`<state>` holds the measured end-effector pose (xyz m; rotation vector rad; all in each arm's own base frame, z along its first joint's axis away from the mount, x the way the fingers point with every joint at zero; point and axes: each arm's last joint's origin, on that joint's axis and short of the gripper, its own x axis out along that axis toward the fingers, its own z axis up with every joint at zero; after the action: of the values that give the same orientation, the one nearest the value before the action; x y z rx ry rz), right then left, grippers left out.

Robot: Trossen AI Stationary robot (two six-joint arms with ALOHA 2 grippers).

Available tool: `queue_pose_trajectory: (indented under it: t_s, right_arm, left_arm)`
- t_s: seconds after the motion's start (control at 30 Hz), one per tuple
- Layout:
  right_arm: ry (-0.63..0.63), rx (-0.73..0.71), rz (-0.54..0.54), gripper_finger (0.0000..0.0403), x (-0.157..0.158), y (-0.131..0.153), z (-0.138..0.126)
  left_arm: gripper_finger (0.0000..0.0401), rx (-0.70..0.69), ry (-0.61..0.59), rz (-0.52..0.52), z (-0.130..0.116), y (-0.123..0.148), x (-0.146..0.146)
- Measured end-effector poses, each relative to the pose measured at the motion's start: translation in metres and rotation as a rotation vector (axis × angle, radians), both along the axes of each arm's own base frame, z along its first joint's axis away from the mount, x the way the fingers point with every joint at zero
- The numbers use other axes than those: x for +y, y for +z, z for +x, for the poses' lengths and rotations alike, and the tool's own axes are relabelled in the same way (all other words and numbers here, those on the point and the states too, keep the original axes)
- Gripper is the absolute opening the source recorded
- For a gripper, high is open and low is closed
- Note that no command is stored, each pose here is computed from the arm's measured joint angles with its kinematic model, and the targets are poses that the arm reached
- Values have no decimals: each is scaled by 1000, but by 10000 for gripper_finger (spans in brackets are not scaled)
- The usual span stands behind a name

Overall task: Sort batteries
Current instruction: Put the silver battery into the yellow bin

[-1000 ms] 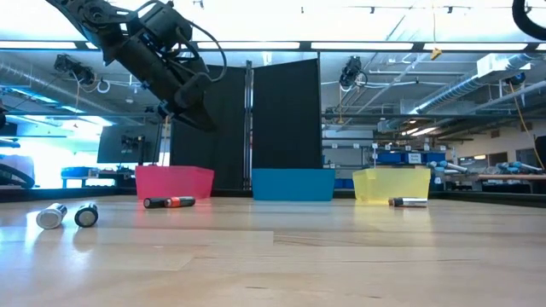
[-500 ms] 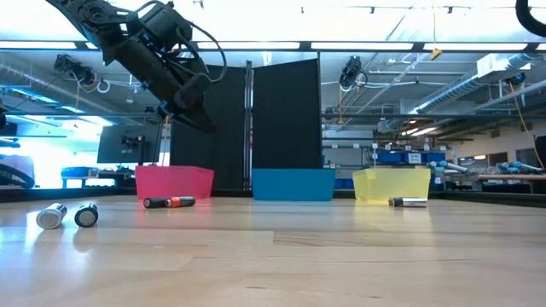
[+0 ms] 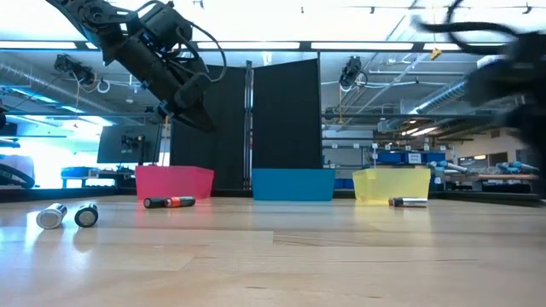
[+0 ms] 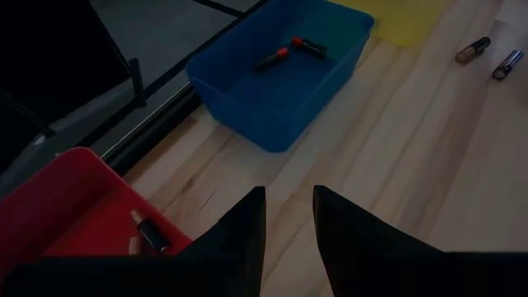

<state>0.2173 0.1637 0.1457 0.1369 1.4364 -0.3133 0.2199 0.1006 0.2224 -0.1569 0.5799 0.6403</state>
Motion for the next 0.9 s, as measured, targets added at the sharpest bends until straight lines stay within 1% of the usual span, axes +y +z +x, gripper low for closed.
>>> queue_pose_trajectory:
  t_s: [0.13,0.27,0.37,0.43,0.57,0.7,0.8,0.9]
  right_arm:
    - [4,-52,-35,231,-24,10,15]
    - [8,-123,-61,231,-59,26,31]
    - [31,-205,-59,231,-88,44,40]
    - [17,-272,-72,231,-111,59,43]
    - [-75,-363,-109,231,-162,87,37]
    - [-174,-414,-149,231,-207,111,28]
    - [-221,-413,-173,231,-240,121,24]
    - [-255,-367,-181,231,-271,123,19]
  left_arm:
    - [111,-18,-1,8,1,2,0]
    - [111,-22,-1,11,1,2,1]
    - [111,-16,-8,21,1,2,1]
    - [111,-18,-13,29,2,3,1]
    - [111,-17,-13,30,2,3,1]
    - [111,-17,-14,30,2,3,1]
    - [111,-17,-14,30,2,3,1]
    - [111,-17,-14,30,2,3,1]
